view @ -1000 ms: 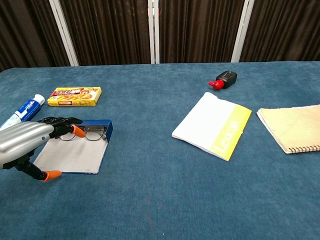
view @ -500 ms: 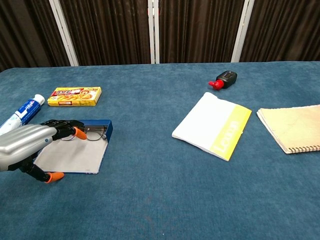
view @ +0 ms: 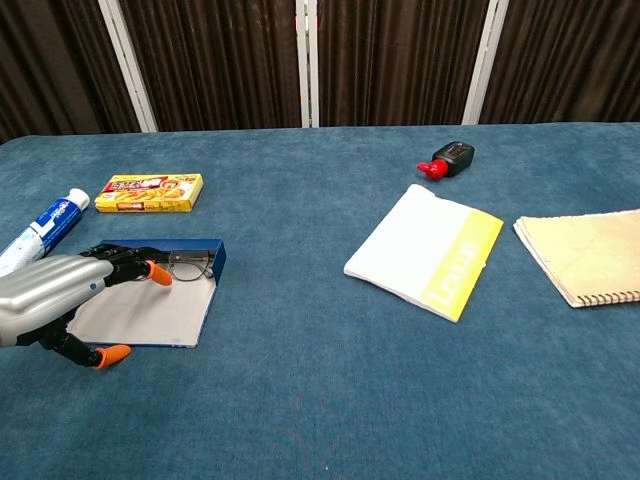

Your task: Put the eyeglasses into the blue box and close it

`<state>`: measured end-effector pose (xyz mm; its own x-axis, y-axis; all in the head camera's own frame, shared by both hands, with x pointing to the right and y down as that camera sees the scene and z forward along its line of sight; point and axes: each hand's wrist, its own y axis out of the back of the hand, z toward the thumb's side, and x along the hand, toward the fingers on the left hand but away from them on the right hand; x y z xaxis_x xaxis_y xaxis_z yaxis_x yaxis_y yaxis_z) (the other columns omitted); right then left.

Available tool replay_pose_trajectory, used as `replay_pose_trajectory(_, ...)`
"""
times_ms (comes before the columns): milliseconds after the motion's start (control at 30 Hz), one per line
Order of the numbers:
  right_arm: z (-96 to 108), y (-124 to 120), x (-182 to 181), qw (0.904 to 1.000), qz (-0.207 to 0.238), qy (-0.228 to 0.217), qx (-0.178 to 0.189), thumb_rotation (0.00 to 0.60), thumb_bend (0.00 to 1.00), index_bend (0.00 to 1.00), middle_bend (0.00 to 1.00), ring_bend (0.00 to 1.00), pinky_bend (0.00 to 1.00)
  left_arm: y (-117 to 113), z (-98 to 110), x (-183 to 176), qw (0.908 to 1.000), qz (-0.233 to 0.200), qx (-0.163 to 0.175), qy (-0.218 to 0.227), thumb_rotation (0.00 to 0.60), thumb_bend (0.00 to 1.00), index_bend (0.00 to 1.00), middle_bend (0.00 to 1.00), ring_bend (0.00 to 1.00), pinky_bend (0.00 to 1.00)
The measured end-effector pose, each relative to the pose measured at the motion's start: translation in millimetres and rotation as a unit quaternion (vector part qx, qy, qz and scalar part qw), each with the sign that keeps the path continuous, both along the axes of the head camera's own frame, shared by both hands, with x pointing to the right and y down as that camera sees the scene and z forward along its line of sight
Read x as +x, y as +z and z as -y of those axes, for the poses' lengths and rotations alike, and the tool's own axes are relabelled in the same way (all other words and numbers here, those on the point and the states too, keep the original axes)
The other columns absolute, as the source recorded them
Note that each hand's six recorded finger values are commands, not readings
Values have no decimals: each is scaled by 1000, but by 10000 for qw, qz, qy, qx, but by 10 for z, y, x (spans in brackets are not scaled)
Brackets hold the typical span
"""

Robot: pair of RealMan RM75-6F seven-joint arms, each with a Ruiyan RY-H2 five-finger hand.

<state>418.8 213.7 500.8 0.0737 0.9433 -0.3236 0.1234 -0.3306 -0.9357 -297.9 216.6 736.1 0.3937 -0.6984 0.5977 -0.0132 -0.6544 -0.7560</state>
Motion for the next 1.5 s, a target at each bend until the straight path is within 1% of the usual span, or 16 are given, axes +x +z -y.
replay_pose_trajectory(67,0,0,0,10000,6,2,-1,600,0,13,0,0,0,-11,5,3,10000,-4,29,14,600,558,214,0,0,0)
replay_pose_trajectory(133,2,-2,1,10000,7,4,4,600,0,13,0,0,0,-20,14,6,10000,11,61,33,600,568,221,0,0,0)
replay_pose_trajectory(600,6,6,7,10000,5,13,-17,600,0,15,0,0,0,-89,120,27,9998,4,194,-16,600,571,229,0,0,0)
replay_pose_trajectory(800,5,3,9,10000,10,16,-17,600,0,15,0,0,0,-111,230,57,9995,11,301,-102,600,572,249,0,0,0)
replay_pose_trajectory(933,8,11,9,10000,0,19,-27,600,0,15,0,0,0,-115,352,122,9989,53,448,-139,600,572,277,0,0,0)
replay_pose_trajectory(1000,10,14,9,10000,-2,23,-30,600,0,15,0,0,0,-104,389,143,9987,88,470,-163,600,573,298,0,0,0)
replay_pose_trajectory(1100,12,18,12,10000,-5,29,-35,600,0,15,0,0,0,-72,408,163,9988,123,436,-198,600,573,357,0,0,0)
replay_pose_trajectory(1167,13,20,14,10000,0,36,-41,600,0,15,0,0,0,-47,403,161,9989,147,398,-218,600,574,451,0,0,0)
replay_pose_trajectory(1267,17,22,20,10000,3,48,-43,600,0,15,0,0,0,-16,389,133,9988,203,379,-236,600,579,559,0,0,0)
replay_pose_trajectory(1367,15,22,14,10000,10,36,-44,600,0,16,0,0,0,-9,363,103,9986,224,392,-272,600,579,620,0,0,0)
replay_pose_trajectory(1500,12,20,6,10000,14,24,-41,600,0,17,0,0,0,-67,342,73,9984,188,456,-260,600,585,665,0,0,0)
